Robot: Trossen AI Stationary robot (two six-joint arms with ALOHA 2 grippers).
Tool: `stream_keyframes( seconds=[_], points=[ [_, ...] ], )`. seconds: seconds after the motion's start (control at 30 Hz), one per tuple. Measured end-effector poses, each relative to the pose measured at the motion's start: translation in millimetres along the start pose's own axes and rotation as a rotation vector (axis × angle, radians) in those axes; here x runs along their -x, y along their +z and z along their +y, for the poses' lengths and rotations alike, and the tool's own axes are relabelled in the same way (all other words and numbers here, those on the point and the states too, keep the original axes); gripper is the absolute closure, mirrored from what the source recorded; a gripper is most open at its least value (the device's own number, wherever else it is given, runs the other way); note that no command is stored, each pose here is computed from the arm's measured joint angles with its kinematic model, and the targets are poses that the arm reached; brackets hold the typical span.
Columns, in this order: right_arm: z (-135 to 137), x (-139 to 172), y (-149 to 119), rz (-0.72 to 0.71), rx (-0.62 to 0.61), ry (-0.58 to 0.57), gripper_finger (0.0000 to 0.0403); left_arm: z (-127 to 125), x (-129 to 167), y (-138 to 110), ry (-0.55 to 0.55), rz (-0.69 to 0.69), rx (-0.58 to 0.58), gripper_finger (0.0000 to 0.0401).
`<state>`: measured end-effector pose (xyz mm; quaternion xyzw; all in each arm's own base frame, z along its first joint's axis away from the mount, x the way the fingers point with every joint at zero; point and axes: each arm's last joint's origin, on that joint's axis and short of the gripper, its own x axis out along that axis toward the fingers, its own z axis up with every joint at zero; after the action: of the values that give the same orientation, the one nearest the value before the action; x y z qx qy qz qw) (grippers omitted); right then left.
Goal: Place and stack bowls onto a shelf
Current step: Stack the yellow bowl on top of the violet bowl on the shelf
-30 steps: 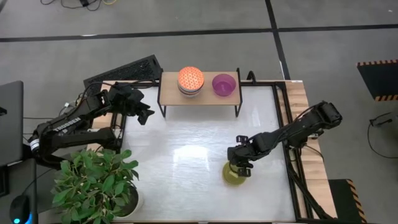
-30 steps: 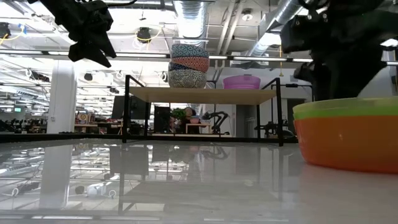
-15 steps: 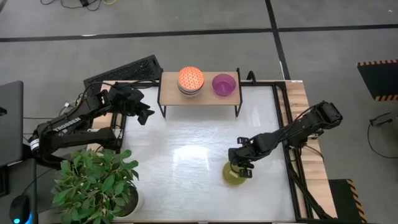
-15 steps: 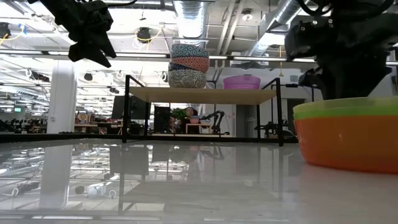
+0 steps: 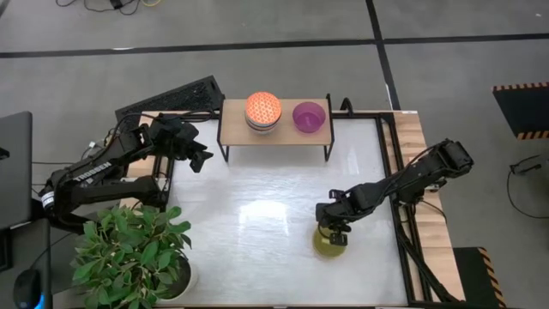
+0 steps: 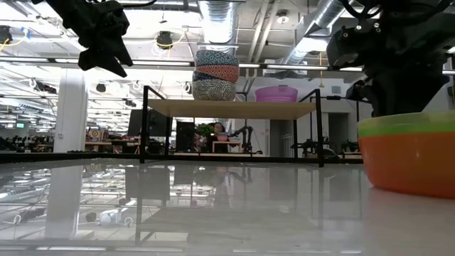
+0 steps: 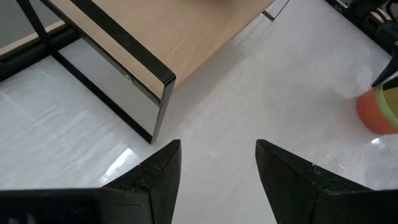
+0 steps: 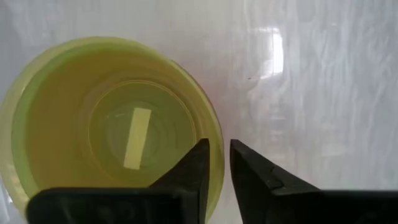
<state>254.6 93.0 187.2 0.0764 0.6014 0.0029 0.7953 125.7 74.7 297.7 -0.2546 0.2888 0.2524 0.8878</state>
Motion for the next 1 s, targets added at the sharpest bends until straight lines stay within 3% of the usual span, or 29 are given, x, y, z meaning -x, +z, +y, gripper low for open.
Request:
stream_keyframes(
  seconds=[0.23, 0.57, 1.0],
  points=[
    [0.3, 0.3, 0.7, -0.007, -0.001, 0.001, 0.0308, 0.0, 0.0, 0.0, -0.001, 0.0, 0.0, 0.0211],
    [2.4, 7.8, 5.1, -0.014, 0.022, -0.023, 0.0338, 0.0, 0.0, 0.0, 0.0, 0.0, -0.003, 0.0211],
    [-0.1, 1.2, 0.0, -0.001, 0.02, -0.021, 0.034, 0.0, 0.0, 0.0, 0.0, 0.0, -0.003, 0.0211]
  ],
)
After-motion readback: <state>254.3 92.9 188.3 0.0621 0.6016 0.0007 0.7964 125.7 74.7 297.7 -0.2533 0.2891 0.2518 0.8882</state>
